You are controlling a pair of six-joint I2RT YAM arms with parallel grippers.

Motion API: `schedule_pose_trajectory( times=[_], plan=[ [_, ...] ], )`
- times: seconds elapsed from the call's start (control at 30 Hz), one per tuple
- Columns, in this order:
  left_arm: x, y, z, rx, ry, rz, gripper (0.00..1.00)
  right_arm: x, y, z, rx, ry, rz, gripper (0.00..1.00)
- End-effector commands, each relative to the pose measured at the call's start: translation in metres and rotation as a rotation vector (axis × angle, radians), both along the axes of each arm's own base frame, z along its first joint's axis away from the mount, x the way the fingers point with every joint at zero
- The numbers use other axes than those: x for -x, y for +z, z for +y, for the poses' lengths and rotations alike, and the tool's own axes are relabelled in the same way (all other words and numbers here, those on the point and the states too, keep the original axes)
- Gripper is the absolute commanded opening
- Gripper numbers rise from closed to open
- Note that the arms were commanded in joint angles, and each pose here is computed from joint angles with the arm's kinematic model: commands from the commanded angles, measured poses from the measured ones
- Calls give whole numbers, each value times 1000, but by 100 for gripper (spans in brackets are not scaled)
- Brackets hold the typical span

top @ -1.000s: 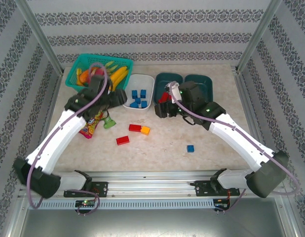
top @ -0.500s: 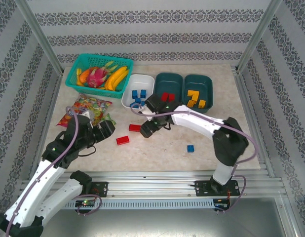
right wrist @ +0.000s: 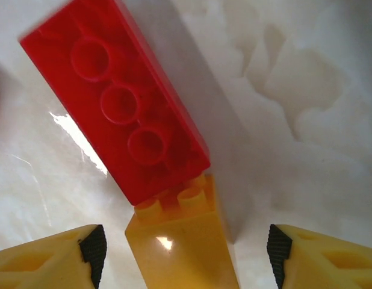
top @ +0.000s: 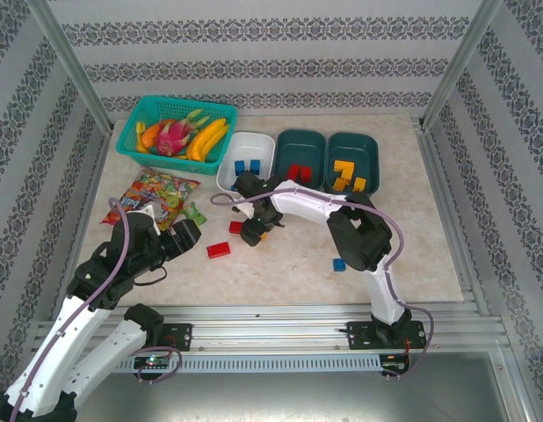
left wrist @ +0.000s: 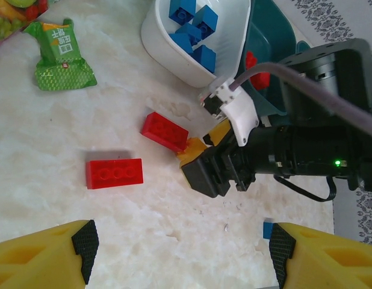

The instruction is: Sort the legos into containers by color

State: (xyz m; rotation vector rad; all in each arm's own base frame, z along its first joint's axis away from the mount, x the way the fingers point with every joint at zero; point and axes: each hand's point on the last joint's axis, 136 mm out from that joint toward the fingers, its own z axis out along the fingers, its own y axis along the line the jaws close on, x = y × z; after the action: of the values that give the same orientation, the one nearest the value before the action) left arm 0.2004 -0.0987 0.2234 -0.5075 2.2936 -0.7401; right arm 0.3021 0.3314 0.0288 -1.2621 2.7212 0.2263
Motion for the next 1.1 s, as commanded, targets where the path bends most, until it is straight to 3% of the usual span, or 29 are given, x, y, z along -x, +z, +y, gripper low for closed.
schedule_pose_trajectory(
  times=[0.0, 0.3, 0.57, 0.7, 0.83, 1.07],
  plan=[
    [2, -2, -3, 12, -8, 20, 77, 4, -8, -6, 60, 28, 10, 67],
    [-7, -1, -10, 9, -33, 19, 77, 1, 0, -3, 37, -4, -8, 38],
    [-28, 17, -31, -24, -134, -14, 76, -4, 50, -35, -10, -107, -66, 33],
    [-53, 37, -55, -42, -214, -62, 76, -28, 90, -76, -55, -259, -120, 33],
    [-83, 52, -88, -32, -276, -107, 76, -67, 121, -135, -114, -508, -168, 33],
    [-129, 57, -147, -2, -360, -135, 76, -141, 123, -234, -163, -933, -189, 32]
  ],
)
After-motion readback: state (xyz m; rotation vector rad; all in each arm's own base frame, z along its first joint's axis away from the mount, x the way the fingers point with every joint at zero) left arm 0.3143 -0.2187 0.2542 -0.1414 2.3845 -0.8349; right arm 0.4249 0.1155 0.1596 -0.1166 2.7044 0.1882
